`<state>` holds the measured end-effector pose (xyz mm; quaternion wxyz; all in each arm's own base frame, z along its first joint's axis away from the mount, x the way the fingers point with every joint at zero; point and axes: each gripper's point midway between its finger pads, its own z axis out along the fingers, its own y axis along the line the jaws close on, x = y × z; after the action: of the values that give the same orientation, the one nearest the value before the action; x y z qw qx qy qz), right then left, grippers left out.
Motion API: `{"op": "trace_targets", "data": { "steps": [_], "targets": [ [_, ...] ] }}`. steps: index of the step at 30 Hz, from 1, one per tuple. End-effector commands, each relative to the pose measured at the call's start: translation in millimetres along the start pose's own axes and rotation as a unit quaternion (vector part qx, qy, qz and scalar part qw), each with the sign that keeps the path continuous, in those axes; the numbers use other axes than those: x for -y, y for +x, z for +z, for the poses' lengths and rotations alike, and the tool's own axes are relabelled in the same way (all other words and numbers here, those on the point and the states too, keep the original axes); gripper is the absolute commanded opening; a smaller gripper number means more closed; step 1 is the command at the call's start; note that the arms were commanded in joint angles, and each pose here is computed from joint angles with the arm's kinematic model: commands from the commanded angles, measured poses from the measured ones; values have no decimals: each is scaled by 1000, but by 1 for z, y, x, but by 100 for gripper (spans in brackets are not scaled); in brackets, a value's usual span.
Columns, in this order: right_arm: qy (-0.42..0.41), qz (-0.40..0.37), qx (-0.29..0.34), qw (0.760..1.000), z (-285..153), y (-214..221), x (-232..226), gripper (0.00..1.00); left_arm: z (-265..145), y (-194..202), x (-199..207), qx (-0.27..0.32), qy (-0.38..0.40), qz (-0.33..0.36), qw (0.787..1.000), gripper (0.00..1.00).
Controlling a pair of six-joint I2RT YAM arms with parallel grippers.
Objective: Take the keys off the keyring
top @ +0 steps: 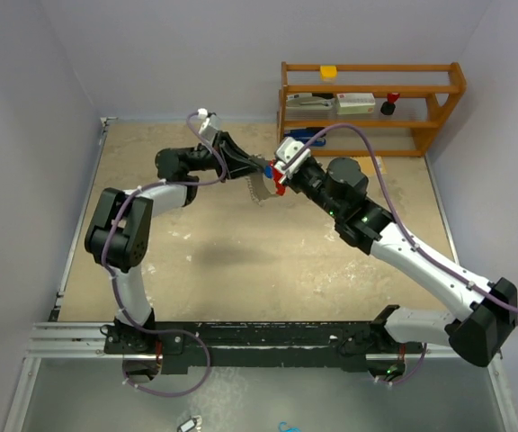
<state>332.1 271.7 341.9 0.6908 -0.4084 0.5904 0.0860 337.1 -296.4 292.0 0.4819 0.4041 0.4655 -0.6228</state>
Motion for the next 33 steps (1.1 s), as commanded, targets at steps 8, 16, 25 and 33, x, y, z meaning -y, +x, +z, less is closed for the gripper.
{"op": "trace_targets", "data": {
  "steps": [8,16,25,33],
  "targets": [
    [138,-17,57,989,-30,-37,60,0,-43,-37,-13,-45,9,-39,998,0],
    [60,47,23,997,-4,-16,26,17,-32,-77,22,-39,24,-13,999,0],
    [-29,126,88,988,-1,-38,-11,45,-9,-85,50,-38,58,-19,997,0],
    [28,111,95,989,-17,-51,17,48,-9,-76,41,-43,57,-34,997,0]
  ]
}}
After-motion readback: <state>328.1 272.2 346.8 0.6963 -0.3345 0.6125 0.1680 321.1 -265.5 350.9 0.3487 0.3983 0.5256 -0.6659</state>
